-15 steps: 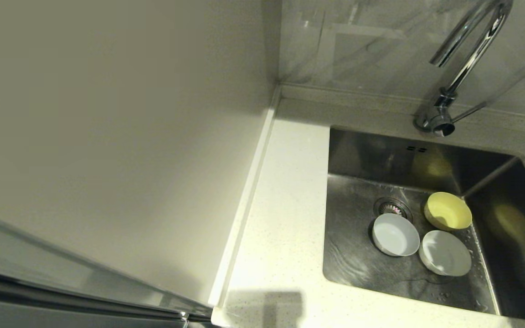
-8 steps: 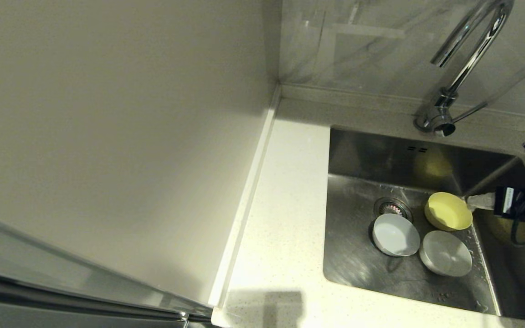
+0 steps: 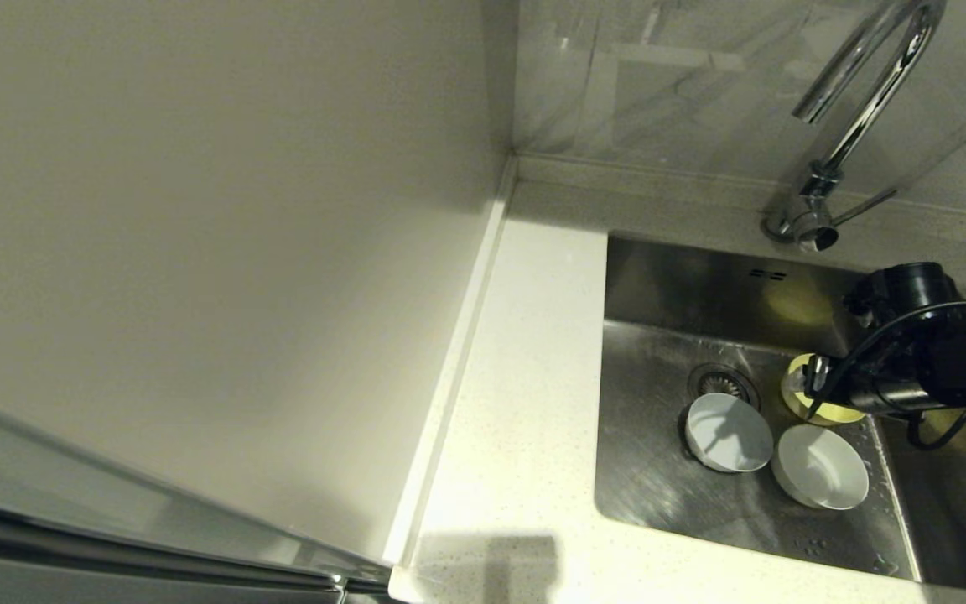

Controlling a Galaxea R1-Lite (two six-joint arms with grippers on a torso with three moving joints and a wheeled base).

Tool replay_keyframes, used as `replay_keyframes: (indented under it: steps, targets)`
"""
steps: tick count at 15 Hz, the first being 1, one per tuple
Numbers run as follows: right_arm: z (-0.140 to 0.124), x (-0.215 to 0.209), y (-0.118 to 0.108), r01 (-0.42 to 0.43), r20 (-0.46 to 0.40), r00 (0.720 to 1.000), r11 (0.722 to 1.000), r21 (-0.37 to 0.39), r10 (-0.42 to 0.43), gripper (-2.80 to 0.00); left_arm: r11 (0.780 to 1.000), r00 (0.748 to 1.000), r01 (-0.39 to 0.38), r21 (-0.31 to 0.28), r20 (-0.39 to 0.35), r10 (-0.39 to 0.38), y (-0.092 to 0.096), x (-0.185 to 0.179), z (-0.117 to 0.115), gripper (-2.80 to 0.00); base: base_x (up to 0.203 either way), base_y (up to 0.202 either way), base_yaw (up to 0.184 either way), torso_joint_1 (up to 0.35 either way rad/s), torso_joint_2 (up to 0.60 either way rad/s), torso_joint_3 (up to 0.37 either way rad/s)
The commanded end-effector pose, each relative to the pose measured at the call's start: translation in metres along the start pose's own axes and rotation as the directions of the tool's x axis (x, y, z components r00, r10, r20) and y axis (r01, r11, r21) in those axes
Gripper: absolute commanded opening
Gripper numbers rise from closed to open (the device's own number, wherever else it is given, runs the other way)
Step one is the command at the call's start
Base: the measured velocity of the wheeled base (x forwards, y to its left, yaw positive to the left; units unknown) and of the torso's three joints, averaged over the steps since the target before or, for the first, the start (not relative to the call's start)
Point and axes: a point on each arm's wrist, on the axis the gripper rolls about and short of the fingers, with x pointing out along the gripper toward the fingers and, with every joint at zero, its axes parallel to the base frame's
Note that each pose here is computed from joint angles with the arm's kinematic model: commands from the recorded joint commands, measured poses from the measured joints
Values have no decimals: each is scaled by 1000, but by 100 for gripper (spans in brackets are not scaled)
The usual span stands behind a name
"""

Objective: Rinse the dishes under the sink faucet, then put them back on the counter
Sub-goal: Put a bowl back to the table from the sink

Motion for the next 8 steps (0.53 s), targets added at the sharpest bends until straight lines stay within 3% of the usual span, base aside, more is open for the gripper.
replay_keyframes:
  steps: [1,4,8]
  targets:
    - [-12,36,8,14,-55,998,1000,-19,-15,0,1000,1000,0,-1,4,0,0,0,0,-280,0,0,0,0,0,0]
    - [-15,63,19,4,-27,1000,999,-42,-5,0,1000,1000,-1,-1,4,1,0,0,0,-280,0,0,0,0,0,0]
    - [7,87,34,3,57,998,998,-56,0,0,1000,1000,0,-1,4,0,0,0,0,-280,0,0,0,0,0,0]
